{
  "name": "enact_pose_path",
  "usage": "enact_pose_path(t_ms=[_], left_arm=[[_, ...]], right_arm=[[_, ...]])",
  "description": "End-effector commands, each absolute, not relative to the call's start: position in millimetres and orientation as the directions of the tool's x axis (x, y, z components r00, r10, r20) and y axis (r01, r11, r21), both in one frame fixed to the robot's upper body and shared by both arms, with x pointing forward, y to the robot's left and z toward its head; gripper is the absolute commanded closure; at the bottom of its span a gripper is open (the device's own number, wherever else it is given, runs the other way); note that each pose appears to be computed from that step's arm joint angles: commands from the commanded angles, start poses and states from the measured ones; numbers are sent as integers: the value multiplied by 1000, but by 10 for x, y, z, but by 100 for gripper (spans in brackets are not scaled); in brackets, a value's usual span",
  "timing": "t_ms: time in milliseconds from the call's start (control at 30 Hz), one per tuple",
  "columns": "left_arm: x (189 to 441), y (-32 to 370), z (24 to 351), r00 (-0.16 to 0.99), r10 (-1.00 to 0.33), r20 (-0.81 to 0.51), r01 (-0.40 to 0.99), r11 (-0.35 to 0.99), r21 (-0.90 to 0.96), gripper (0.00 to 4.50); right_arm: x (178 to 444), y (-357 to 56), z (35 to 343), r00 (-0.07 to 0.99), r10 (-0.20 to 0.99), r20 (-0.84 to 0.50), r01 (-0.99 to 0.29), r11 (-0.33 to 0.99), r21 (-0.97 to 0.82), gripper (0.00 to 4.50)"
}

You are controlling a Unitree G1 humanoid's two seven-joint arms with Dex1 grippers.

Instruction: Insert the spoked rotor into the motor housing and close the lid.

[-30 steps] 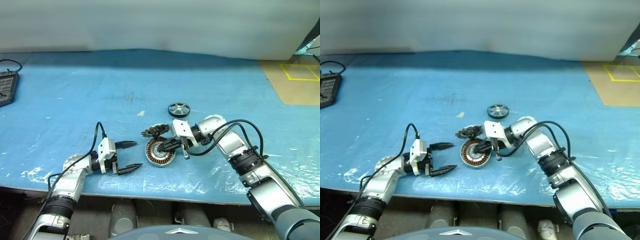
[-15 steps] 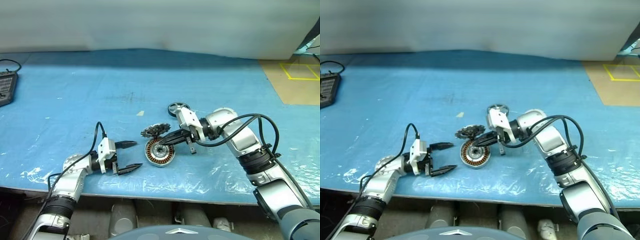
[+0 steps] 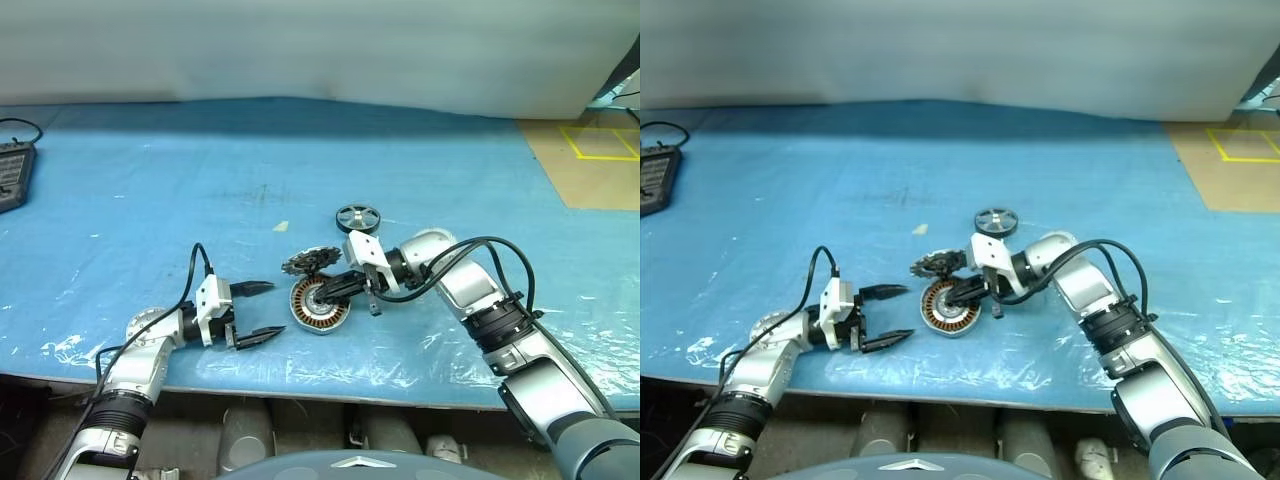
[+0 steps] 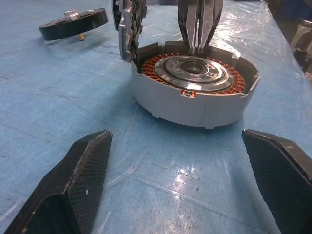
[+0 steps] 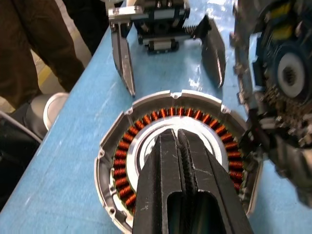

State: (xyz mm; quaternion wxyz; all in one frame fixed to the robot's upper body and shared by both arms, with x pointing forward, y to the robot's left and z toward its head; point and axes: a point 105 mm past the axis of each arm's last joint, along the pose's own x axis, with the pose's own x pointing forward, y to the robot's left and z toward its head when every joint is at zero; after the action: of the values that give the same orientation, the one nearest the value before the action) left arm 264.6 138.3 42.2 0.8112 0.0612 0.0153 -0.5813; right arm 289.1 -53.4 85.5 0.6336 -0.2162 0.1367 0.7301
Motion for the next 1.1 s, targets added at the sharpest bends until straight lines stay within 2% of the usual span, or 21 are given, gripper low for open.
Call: enact_pose_path(t_ms=[33,367,600,800,900,1033,1100], left_arm=[[2636,1396,463,324,-941,-95,944,315,98,0],[2622,1405,440,323,-941,-98,945,314,95,0],[2626,1416,426,320,-942,-101,946,312,92,0],[2638,1426,428,317,-943,-102,947,308,94,0],[2643,1433,428,318,-943,-101,946,309,97,0],[2646,1437,427,321,-942,-98,945,311,99,0],[2647,1440,422,323,-941,-97,944,314,100,0]], right_arm=[[2871,-555,747,-108,843,-527,-980,-181,-89,446],[2928,-583,745,-56,797,-601,-950,-228,-213,446],[2890,-553,1068,-91,865,-493,-956,-215,-201,446],[2857,-712,1319,-72,890,-450,-967,-172,-186,446],[2985,-907,1366,20,882,-470,-979,-78,-188,446],[3422,-1193,1402,270,832,-484,-949,144,-281,446],[3636,-1297,1443,379,799,-467,-911,235,-338,390]])
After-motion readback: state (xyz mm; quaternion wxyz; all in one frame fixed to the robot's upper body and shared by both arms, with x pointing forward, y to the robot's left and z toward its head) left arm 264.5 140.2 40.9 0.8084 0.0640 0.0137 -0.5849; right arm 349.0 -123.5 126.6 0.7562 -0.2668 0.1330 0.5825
